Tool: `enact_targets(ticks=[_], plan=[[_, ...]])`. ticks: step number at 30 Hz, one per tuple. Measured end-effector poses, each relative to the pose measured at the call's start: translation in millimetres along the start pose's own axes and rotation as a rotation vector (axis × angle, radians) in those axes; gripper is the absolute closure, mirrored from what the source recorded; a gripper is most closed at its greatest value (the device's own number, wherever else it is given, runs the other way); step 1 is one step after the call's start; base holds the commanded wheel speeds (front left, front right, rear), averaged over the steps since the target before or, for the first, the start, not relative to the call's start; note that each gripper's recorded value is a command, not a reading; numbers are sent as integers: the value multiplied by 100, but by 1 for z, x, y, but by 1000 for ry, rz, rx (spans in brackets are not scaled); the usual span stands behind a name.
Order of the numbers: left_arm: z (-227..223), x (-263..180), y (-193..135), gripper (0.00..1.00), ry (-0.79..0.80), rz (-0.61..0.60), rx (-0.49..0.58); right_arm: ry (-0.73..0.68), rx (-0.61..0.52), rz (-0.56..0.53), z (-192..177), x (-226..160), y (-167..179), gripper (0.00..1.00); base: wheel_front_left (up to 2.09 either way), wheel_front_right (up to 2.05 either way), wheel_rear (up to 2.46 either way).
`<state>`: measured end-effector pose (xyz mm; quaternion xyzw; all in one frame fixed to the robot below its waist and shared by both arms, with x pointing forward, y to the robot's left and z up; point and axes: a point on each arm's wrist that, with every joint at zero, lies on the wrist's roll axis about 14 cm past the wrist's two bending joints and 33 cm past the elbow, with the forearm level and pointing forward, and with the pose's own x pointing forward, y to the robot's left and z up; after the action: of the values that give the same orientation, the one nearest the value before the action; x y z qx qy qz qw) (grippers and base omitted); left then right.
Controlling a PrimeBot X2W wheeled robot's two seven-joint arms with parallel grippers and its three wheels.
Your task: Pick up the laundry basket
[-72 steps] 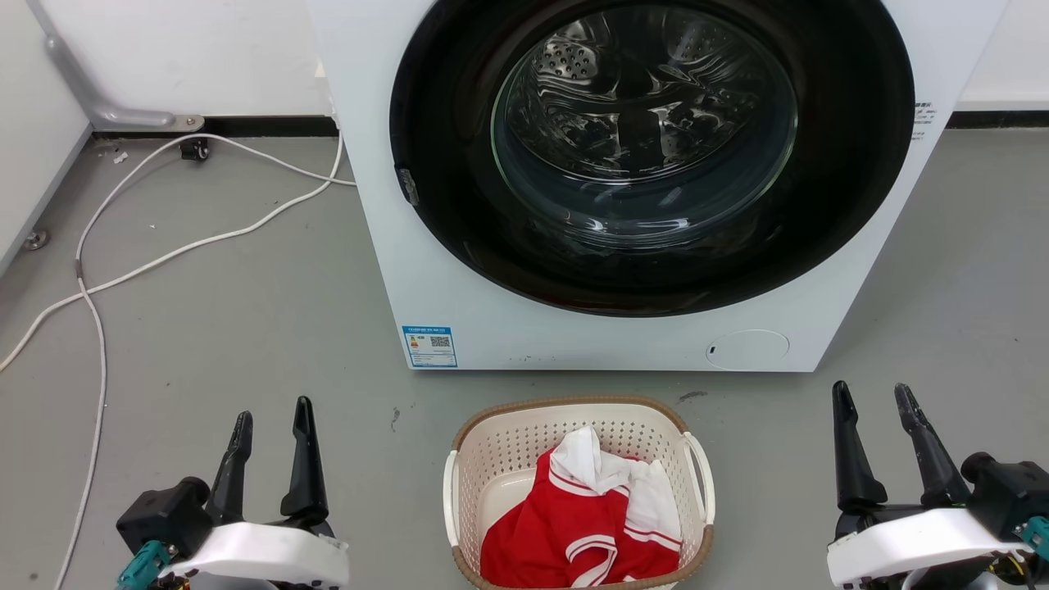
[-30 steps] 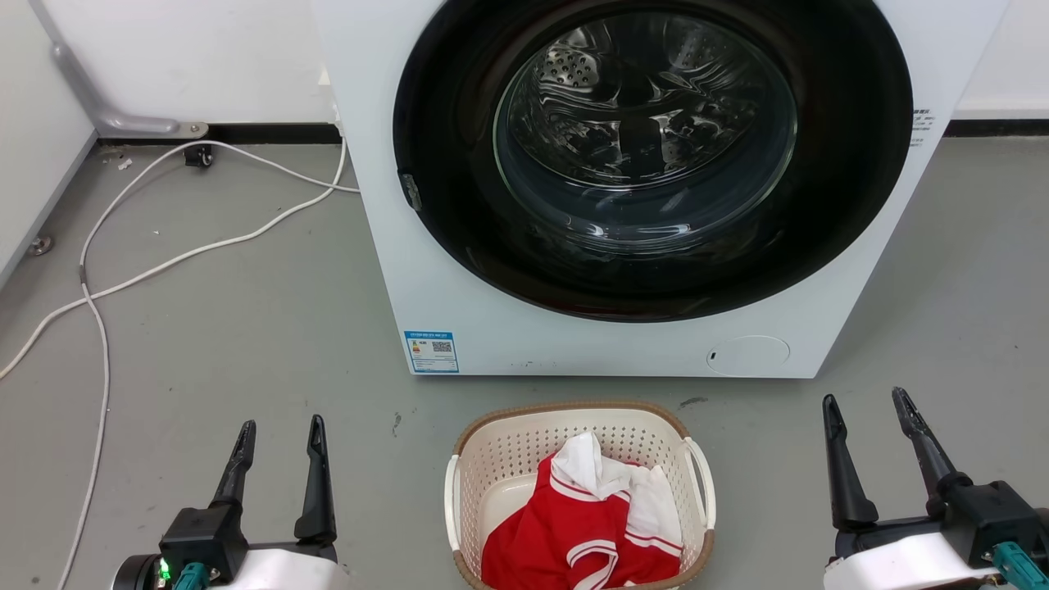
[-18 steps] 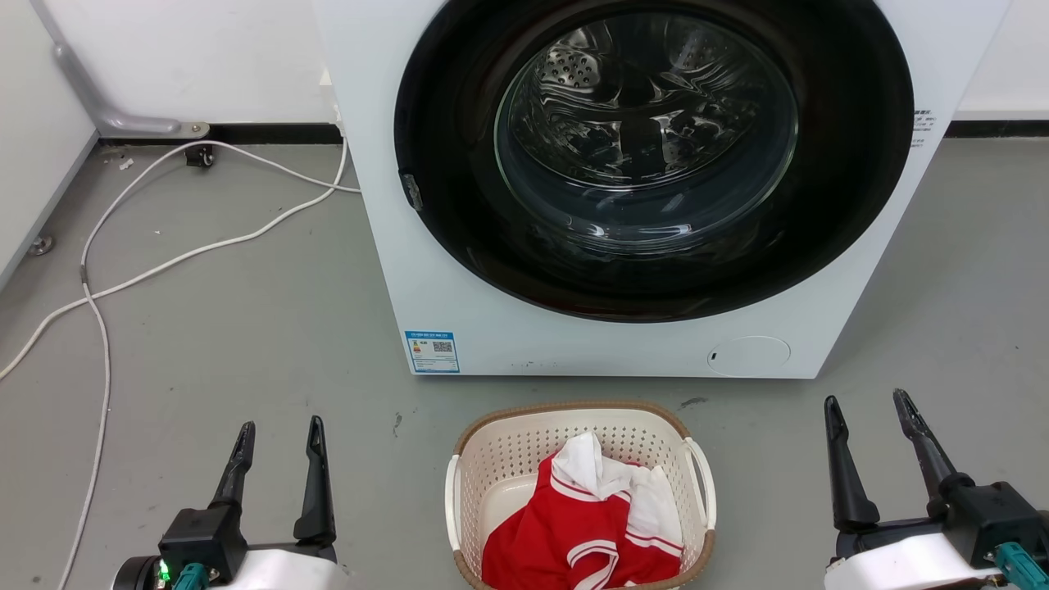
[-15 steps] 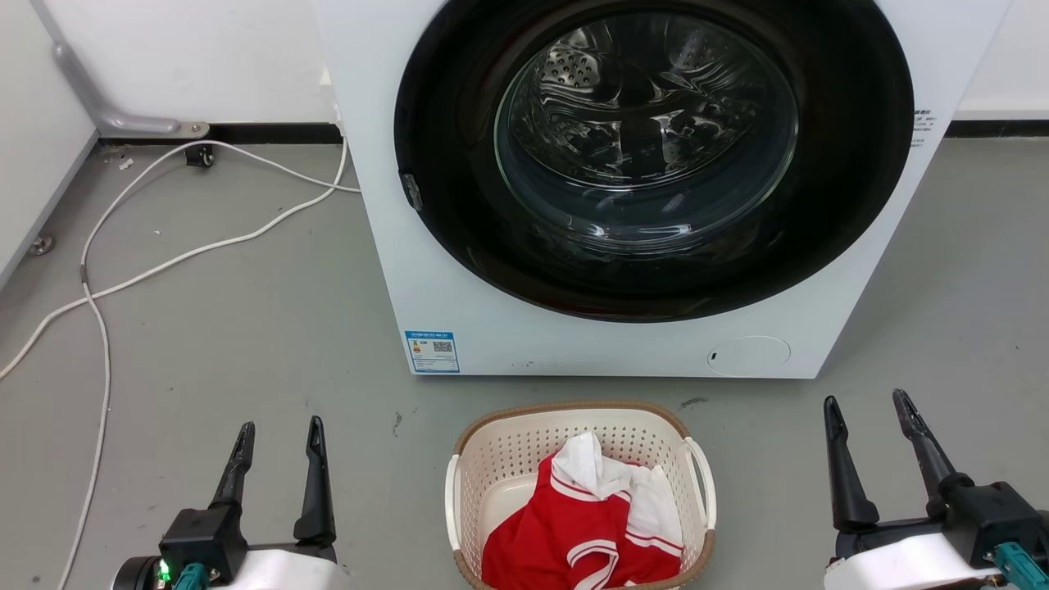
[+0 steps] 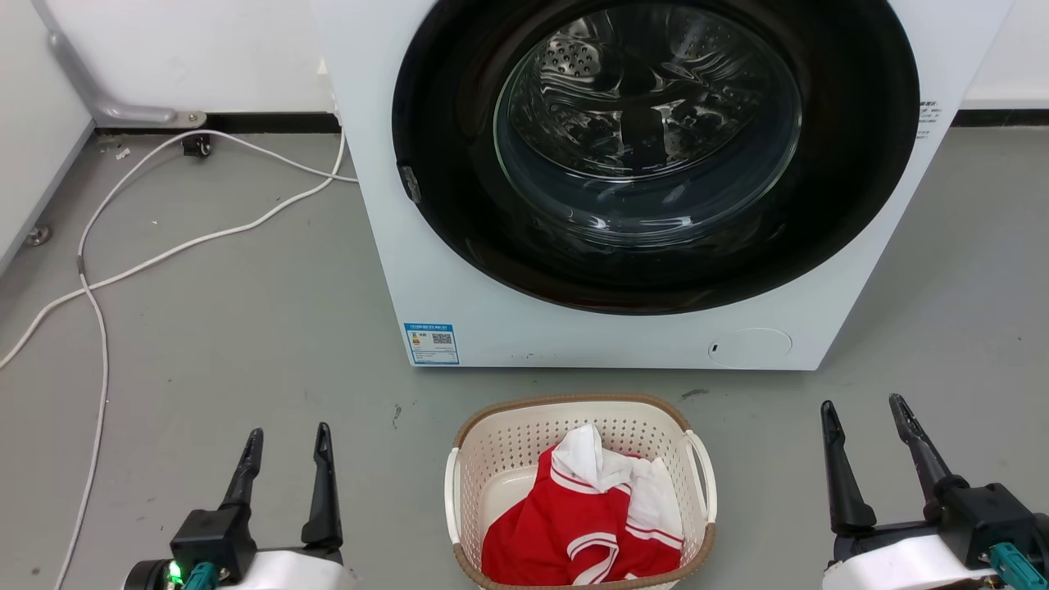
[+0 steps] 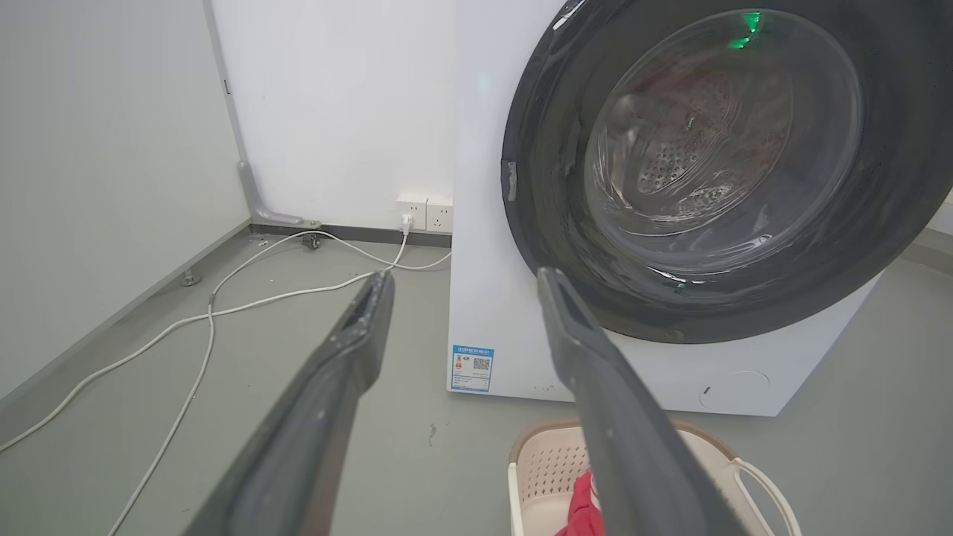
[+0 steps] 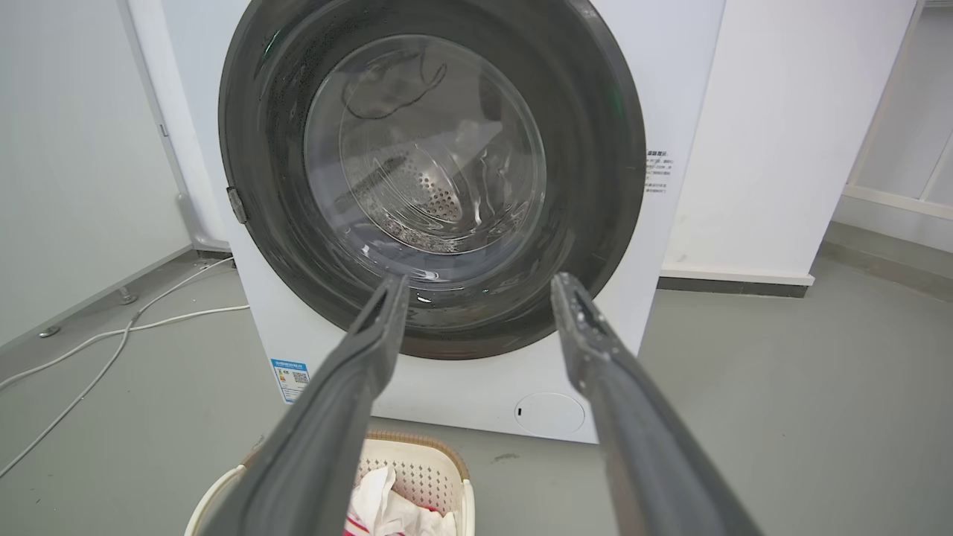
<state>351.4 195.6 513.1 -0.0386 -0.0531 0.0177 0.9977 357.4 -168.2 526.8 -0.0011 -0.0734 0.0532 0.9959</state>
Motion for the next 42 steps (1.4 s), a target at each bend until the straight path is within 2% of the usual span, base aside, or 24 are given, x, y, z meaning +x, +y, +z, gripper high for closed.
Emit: enact_targets(ticks=[9, 19, 30, 42], plan=[[-28, 15, -17, 0, 83, -63, -3, 83, -19, -5, -27, 7, -4, 0, 0, 0, 0], [-89, 52, -30, 0, 261, -120, -3, 203, -47, 50, -73, 48, 6, 0, 0, 0, 0], [-174, 82, -40, 0, 511, -172, 10, 443, -94, 141, -161, 79, 14, 0, 0, 0, 0], [-260, 81, -40, 0, 778, -196, 16, 714, -128, 220, -258, 86, 11, 0, 0, 0, 0]])
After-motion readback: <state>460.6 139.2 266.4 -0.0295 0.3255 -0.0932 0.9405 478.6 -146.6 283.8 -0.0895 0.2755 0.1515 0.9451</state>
